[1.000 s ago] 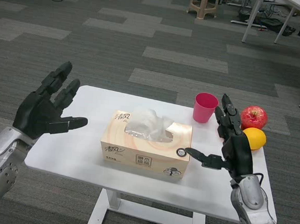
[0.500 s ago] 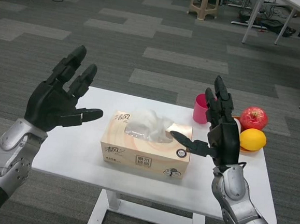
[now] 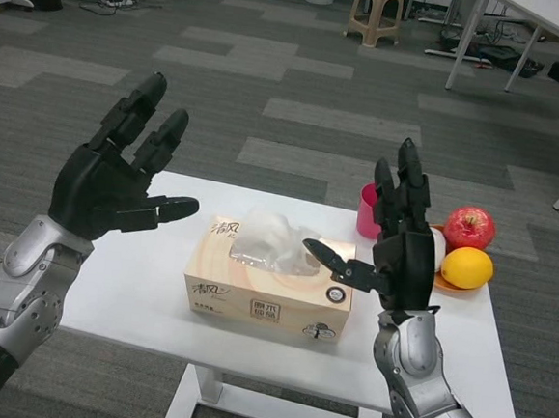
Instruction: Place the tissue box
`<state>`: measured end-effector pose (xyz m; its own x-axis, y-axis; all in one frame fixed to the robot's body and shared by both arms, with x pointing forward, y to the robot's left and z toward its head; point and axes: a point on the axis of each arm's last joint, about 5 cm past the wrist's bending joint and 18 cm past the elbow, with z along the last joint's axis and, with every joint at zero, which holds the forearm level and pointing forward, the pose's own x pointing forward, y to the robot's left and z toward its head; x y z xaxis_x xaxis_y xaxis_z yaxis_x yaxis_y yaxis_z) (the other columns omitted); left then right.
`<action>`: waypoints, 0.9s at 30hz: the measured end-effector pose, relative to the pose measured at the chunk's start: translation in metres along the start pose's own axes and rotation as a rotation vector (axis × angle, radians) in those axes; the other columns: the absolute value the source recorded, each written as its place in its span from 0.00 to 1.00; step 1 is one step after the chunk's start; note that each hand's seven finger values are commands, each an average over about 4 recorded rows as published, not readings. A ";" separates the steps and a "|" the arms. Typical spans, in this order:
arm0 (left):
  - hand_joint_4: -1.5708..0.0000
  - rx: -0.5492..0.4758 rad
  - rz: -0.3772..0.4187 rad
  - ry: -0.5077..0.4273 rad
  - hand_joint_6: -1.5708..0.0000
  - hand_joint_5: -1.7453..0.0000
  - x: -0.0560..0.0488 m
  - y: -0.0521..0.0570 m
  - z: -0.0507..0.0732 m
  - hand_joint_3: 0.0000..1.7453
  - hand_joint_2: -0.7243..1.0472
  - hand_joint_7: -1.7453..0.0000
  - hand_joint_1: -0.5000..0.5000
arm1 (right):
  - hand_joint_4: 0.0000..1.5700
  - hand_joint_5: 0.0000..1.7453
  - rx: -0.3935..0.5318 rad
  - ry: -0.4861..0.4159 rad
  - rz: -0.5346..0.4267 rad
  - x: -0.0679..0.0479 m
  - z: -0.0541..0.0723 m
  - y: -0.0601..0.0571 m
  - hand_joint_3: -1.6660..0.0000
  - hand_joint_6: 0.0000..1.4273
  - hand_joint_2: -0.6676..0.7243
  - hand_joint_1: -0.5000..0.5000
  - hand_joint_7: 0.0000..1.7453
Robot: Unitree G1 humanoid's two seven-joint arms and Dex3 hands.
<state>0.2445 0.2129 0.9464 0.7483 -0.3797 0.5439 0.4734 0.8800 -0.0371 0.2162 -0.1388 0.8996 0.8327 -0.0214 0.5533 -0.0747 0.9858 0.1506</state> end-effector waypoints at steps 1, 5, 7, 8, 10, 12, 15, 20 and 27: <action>1.00 0.002 0.005 -0.005 1.00 1.00 0.000 0.001 0.001 0.05 1.00 1.00 1.00 | 0.00 0.01 -0.001 -0.002 -0.001 0.000 0.000 0.000 0.73 0.00 0.27 0.21 0.04; 1.00 0.009 0.042 -0.038 1.00 1.00 0.001 0.005 0.004 0.05 1.00 1.00 1.00 | 0.02 0.04 -0.009 -0.009 -0.010 0.003 0.000 -0.002 0.71 0.00 0.25 0.21 0.04; 1.00 0.009 0.055 -0.050 1.00 1.00 0.000 0.006 0.005 0.05 1.00 1.00 1.00 | 0.02 0.04 -0.012 -0.013 -0.014 0.004 0.000 -0.003 0.71 0.00 0.23 0.21 0.04; 1.00 0.010 0.057 -0.052 1.00 1.00 0.000 0.006 0.005 0.05 1.00 1.00 1.00 | 0.02 0.06 -0.013 -0.014 -0.014 0.004 0.000 -0.003 0.71 0.00 0.23 0.21 0.04; 1.00 0.013 0.059 -0.054 1.00 1.00 0.000 0.006 0.006 0.05 1.00 1.00 1.00 | 0.02 0.06 -0.020 -0.018 -0.014 0.005 0.001 -0.006 0.71 0.00 0.23 0.21 0.04; 1.00 0.021 0.062 -0.056 1.00 1.00 0.000 0.007 0.006 0.05 1.00 1.00 1.00 | 0.02 0.06 -0.033 -0.023 -0.015 0.006 0.002 -0.010 0.71 0.00 0.23 0.21 0.04; 1.00 0.034 0.068 -0.062 1.00 1.00 0.000 0.008 0.008 0.05 1.00 1.00 1.00 | 0.02 0.06 -0.055 -0.028 -0.016 0.007 0.004 -0.016 0.71 0.00 0.23 0.21 0.04; 1.00 0.042 0.073 -0.063 1.00 1.00 0.000 0.008 0.007 0.05 1.00 1.00 1.00 | 0.02 0.06 -0.078 -0.024 -0.011 0.008 0.004 -0.021 0.71 0.00 0.23 0.21 0.04; 1.00 0.048 0.100 -0.078 1.00 1.00 0.000 0.005 0.004 0.05 1.00 1.00 1.00 | 0.02 0.06 -0.102 -0.031 -0.041 0.010 0.006 -0.031 0.71 0.00 0.23 0.21 0.04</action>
